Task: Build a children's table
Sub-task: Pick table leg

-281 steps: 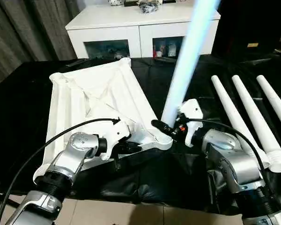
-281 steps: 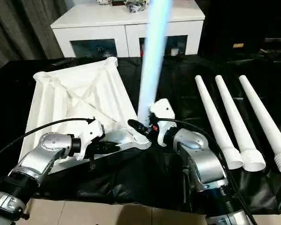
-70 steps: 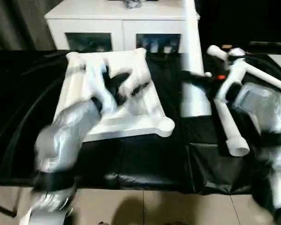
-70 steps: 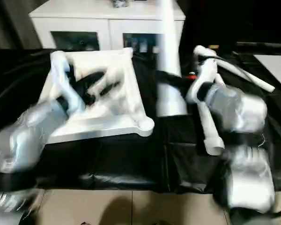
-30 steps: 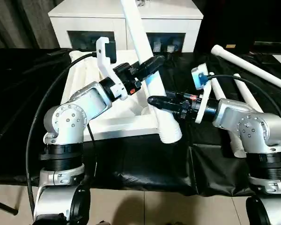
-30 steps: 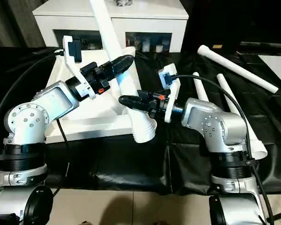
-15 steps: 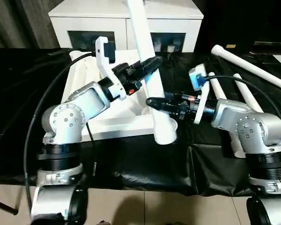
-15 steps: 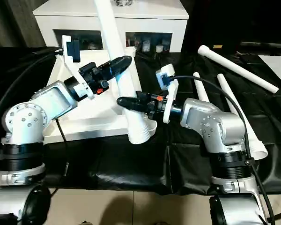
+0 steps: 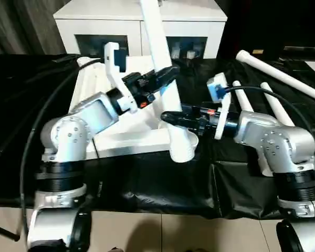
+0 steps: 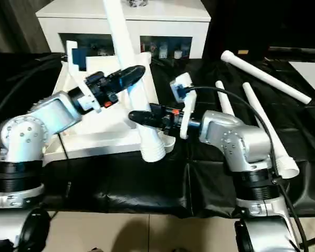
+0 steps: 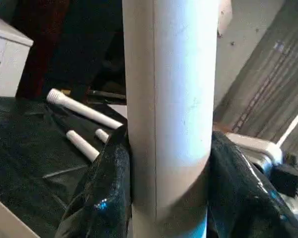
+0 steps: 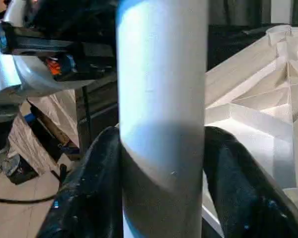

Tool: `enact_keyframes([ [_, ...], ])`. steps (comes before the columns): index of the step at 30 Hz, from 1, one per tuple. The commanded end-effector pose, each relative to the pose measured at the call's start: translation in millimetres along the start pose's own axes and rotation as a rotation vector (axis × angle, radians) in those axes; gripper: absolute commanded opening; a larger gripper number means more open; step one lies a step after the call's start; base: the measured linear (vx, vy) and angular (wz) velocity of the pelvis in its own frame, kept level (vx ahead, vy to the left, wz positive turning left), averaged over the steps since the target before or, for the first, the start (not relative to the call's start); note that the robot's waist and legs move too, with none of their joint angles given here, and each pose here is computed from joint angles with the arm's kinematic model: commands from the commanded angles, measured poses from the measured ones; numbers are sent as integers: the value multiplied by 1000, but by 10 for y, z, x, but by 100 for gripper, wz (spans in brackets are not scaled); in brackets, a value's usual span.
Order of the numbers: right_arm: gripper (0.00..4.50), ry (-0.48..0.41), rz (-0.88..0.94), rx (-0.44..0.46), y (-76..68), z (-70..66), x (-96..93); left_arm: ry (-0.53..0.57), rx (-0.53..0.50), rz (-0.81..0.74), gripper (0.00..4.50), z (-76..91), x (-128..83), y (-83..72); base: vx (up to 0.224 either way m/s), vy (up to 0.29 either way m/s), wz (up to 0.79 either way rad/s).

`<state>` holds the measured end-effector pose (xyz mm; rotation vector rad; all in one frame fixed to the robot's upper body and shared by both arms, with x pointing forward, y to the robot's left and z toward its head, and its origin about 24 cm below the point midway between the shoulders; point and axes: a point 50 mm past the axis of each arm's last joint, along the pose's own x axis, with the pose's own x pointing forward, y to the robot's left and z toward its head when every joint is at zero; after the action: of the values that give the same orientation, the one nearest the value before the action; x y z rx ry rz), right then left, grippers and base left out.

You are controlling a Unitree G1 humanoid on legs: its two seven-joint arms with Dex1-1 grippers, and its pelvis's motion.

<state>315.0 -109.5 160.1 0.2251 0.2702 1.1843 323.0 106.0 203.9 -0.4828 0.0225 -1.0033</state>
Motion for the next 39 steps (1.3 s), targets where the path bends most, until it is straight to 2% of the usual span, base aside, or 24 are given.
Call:
enact_keyframes([
  [1,285,11,-22,-33,-27,73,-26,18,37,-44,180,2,4,-68,0,0,0],
  [11,291,156,79,-1,-1,11,-36,89,121,-173,179,33,54,-161,0,0,0],
  [25,291,212,147,6,46,-43,-29,95,134,-233,179,32,92,-182,0,0,0],
  [26,262,211,149,7,47,-42,-30,97,134,-237,179,31,93,-182,0,0,0],
  [29,249,207,154,10,46,-42,-30,99,134,-245,179,30,89,-182,0,0,0],
  [32,211,205,165,14,54,-43,-25,102,133,-254,179,28,88,-186,0,0,0],
  [39,187,206,174,17,62,-53,-19,100,132,-257,179,31,88,-178,0,0,0],
])
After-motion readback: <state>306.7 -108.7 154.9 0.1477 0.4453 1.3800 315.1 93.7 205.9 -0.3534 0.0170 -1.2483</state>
